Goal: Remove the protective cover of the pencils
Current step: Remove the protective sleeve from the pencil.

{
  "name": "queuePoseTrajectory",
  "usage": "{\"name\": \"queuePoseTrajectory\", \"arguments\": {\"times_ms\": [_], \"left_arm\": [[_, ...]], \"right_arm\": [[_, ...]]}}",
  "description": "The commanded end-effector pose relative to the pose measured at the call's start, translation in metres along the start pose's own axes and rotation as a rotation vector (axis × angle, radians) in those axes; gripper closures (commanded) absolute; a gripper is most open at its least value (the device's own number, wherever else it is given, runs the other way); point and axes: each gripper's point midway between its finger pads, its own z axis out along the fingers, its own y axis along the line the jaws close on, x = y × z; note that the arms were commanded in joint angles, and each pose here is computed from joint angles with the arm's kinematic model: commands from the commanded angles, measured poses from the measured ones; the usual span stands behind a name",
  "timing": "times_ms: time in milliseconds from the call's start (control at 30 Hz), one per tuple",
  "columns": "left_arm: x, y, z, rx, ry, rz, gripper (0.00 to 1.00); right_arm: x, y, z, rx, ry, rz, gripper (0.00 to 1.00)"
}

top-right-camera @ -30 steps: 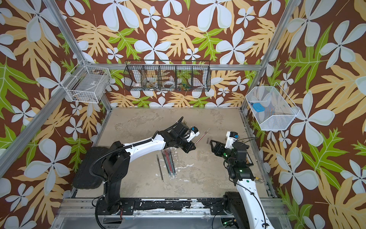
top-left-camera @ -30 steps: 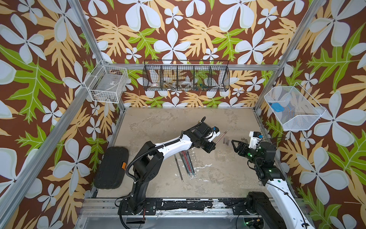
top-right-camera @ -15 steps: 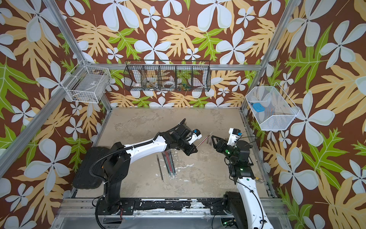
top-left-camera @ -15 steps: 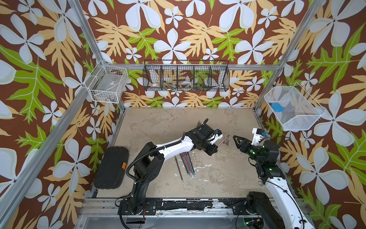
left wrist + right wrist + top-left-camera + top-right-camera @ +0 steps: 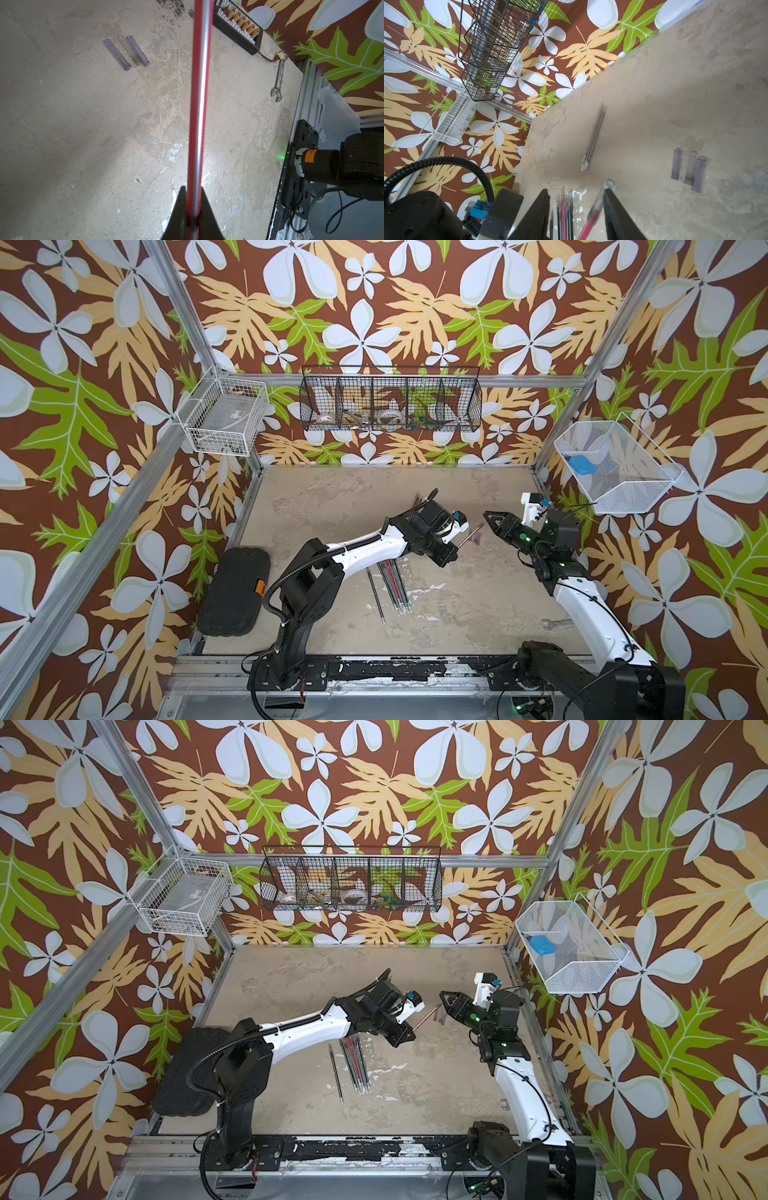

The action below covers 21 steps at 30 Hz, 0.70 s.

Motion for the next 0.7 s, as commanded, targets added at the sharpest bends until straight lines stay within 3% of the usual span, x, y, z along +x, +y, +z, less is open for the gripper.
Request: {"name": "queuePoseTrajectory", "arguments": {"times_ms": [0,367,667], "left_arm": [[-0.005,0.002,-0.005,-0.031,-0.013,0.004,1.00],[-0.006,-0.004,-0.007,-0.001,-0.013,0.002,1.00],[-0.009,-0.007,-0.011,0.005,-0.023,0.004,1.00]], "right_arm": [[0.005,0.001,0.000,-0.016,0.021,0.009,0.57],[0.014,-0.009,0.011,-0.025,0.059,0.032,0.60],[0.010,-0.005,0.020,-0.080,0.069,0.055,0.68]]}}
